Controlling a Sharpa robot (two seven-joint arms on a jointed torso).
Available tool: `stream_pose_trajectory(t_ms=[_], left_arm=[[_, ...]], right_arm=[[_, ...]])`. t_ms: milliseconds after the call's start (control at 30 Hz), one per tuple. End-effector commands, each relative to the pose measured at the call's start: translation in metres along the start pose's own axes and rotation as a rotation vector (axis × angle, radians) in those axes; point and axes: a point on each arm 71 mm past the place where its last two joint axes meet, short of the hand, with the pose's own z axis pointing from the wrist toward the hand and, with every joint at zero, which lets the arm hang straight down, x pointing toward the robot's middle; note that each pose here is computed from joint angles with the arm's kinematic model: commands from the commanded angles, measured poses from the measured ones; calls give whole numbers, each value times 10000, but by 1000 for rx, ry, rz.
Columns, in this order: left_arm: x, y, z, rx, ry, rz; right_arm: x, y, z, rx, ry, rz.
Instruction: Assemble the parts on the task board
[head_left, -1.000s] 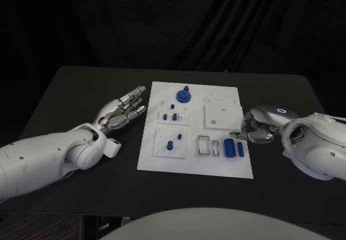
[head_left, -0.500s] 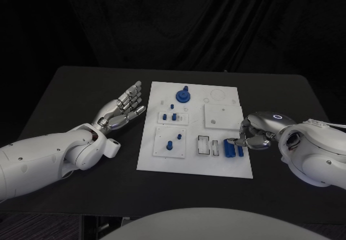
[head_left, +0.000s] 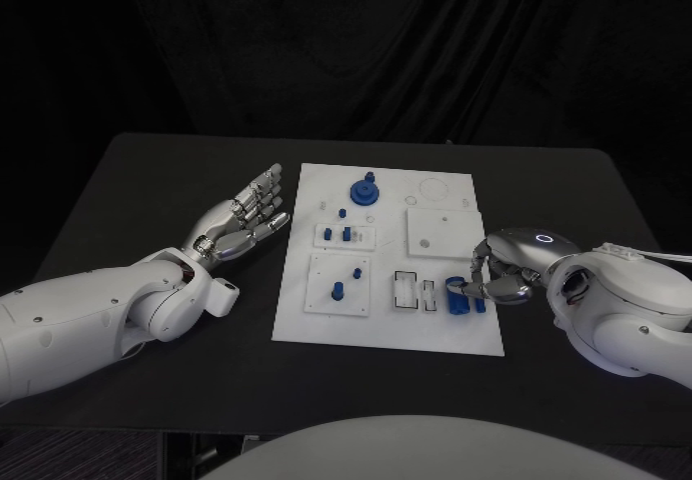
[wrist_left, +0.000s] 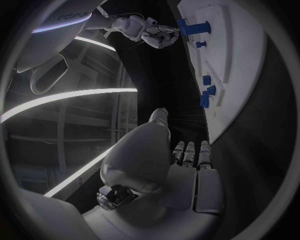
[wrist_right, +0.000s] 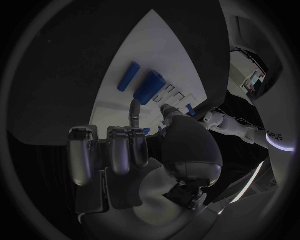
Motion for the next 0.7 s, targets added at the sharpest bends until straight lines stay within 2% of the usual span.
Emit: stream_pose_trajectory(t_ms=[33,700], left_arm=[[25,-126,-6,186,22,-15],[35,-109,1,173,36,-28]], right_arm=[[35,5,6,10,4,-11],[158,38,89,5,24,-64]])
